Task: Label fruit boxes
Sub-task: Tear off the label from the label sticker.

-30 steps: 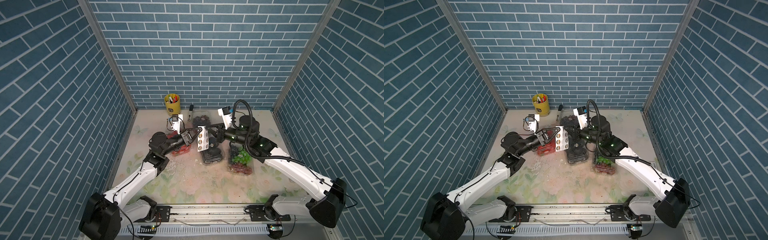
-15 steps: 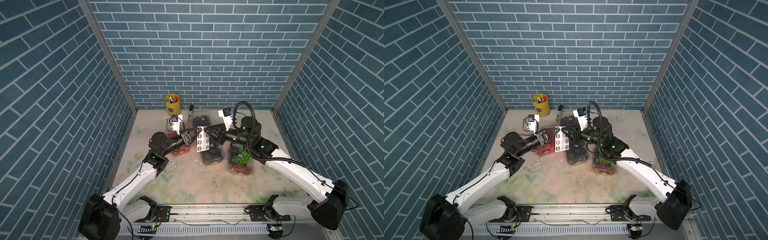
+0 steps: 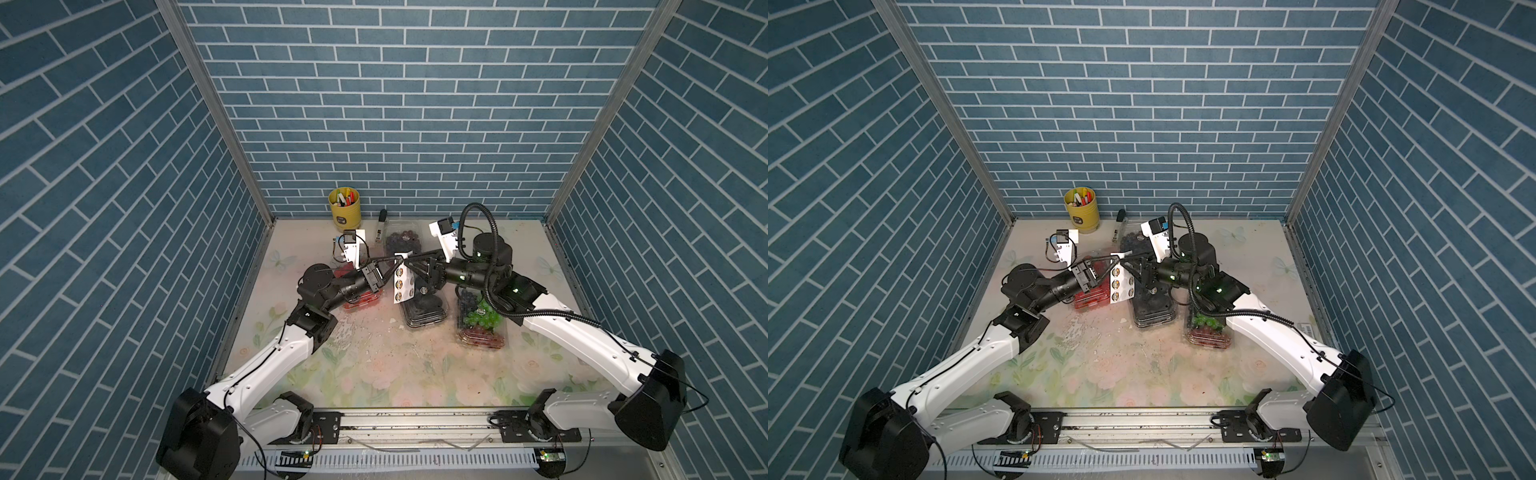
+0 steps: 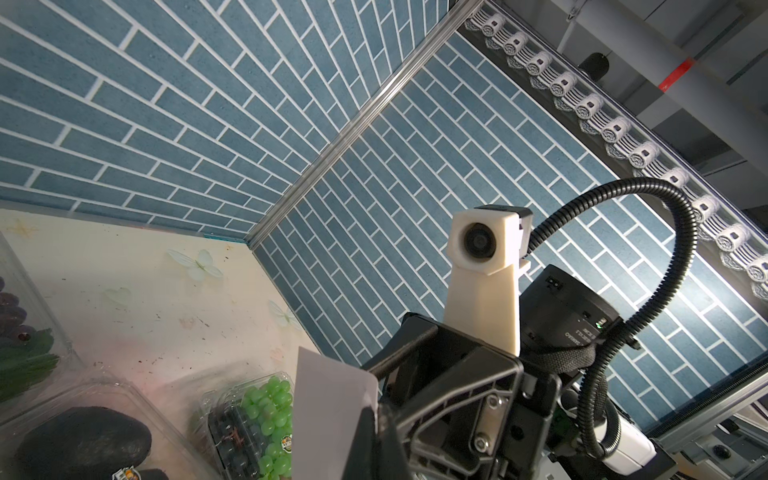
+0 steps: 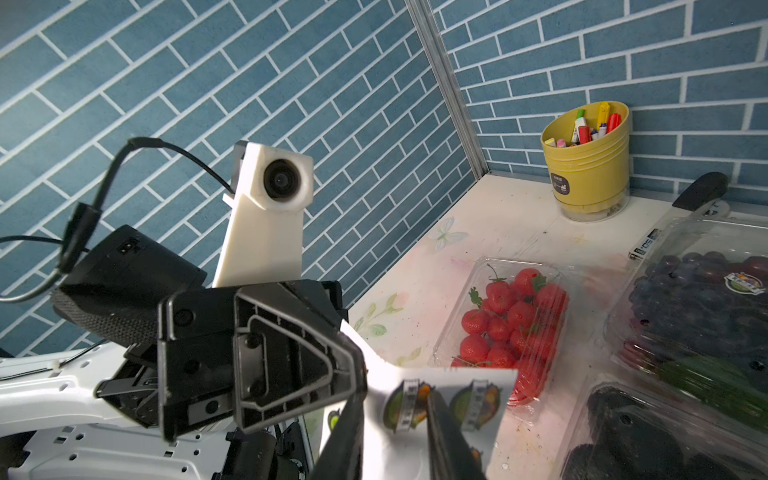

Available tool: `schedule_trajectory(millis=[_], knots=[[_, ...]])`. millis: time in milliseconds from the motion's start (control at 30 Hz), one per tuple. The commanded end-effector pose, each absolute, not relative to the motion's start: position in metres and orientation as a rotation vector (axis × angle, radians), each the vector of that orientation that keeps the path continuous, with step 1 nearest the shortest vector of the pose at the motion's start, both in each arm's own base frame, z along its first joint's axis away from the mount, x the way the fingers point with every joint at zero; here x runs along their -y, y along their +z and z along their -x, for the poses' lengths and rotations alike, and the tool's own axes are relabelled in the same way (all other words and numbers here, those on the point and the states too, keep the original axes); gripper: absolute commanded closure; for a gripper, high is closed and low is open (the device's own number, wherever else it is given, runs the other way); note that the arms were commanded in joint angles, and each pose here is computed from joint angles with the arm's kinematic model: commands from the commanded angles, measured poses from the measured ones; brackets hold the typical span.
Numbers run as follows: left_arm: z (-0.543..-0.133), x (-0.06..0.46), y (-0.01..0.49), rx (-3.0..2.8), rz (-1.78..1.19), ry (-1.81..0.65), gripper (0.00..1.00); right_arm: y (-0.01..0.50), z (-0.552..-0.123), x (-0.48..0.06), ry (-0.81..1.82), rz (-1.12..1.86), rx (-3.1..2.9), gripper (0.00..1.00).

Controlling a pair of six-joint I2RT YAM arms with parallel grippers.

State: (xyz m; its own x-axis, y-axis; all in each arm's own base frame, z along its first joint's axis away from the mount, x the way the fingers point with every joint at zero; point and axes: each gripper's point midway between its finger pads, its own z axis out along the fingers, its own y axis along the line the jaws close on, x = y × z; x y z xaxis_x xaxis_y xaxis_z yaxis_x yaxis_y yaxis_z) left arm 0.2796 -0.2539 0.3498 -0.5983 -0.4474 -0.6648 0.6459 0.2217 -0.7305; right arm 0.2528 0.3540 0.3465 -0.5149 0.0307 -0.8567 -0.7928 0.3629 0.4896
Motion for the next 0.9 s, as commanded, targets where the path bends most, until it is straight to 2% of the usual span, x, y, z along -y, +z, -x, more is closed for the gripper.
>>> schedule_trajectory(millis=[0,167,267,667,867], knots=[[-0.274,0.252,0.360,-1.556,-0.220,-1.549,1.00,0.364,-0.256,-0.354,1.240,0.654,-1.751,0.76],[-0.274,0.253,0.360,-1.550,-0.221,-1.561,1.00,0.366,-0.258,-0.356,1.243,0.650,-1.747,0.88],[-0.274,0.253,0.360,-1.549,-0.219,-1.564,1.00,0.366,-0.259,-0.356,1.243,0.652,-1.747,1.00],[-0.281,0.240,0.354,-1.589,-0.162,-1.472,1.00,0.352,-0.267,-0.334,1.111,0.589,-1.795,1.00],[-0.286,0.231,0.334,-1.654,-0.108,-1.418,1.00,0.350,-0.270,-0.321,1.083,0.557,-1.805,1.00]])
